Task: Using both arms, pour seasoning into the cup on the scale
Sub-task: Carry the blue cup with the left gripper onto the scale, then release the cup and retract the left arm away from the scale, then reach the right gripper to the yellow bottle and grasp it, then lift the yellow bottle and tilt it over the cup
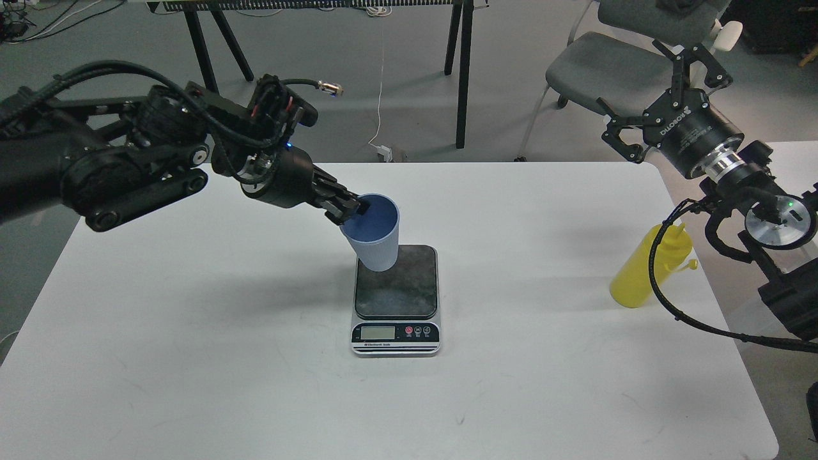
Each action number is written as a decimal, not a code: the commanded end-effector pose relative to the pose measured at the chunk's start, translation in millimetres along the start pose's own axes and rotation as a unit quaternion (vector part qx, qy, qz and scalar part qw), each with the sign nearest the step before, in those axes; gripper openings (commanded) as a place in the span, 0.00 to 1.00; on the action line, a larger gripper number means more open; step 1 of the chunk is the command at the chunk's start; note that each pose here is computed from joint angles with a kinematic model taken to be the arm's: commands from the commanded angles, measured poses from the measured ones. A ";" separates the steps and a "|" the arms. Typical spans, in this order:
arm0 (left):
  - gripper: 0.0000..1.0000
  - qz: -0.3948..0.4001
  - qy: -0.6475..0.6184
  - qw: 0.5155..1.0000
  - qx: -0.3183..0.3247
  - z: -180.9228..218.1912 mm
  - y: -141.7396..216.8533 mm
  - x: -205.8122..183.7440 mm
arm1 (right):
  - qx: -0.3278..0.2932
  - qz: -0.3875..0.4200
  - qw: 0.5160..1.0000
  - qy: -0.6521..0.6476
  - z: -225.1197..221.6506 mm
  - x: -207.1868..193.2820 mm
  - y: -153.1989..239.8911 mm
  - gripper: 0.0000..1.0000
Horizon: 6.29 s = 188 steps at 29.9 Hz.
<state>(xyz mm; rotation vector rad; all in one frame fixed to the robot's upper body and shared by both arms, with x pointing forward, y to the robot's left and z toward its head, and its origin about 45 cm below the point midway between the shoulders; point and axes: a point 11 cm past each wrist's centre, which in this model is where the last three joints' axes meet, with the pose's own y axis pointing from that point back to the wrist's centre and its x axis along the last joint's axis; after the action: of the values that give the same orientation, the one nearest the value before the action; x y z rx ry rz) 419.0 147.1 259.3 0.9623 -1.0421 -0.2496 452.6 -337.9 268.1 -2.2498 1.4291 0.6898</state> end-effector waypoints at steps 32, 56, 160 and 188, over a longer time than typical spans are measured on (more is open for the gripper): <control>0.41 -0.006 0.067 0.997 -0.029 6.1 -41.9 -28.9 | -0.002 -0.004 1.000 -0.003 3.6 -2.9 -2.7 1.00; 0.83 0.612 0.638 0.450 -0.125 -193.1 139.3 -63.2 | 0.102 0.106 0.985 -0.091 -99.2 73.7 114.9 1.00; 0.90 0.580 0.696 0.404 -0.124 -176.7 77.3 -118.4 | -0.094 -0.354 0.612 0.701 116.1 -244.9 -66.5 0.29; 0.90 0.577 0.699 0.404 -0.128 -173.9 71.6 -115.6 | -0.005 -0.349 0.436 0.830 124.9 -249.4 -64.6 0.28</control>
<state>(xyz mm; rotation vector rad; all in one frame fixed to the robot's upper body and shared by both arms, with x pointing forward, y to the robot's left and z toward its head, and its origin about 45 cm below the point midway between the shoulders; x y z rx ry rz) 483.3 353.8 215.6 -0.2470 0.2039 1.3812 397.2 -61.1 320.0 -2.7853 0.3969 -2.3316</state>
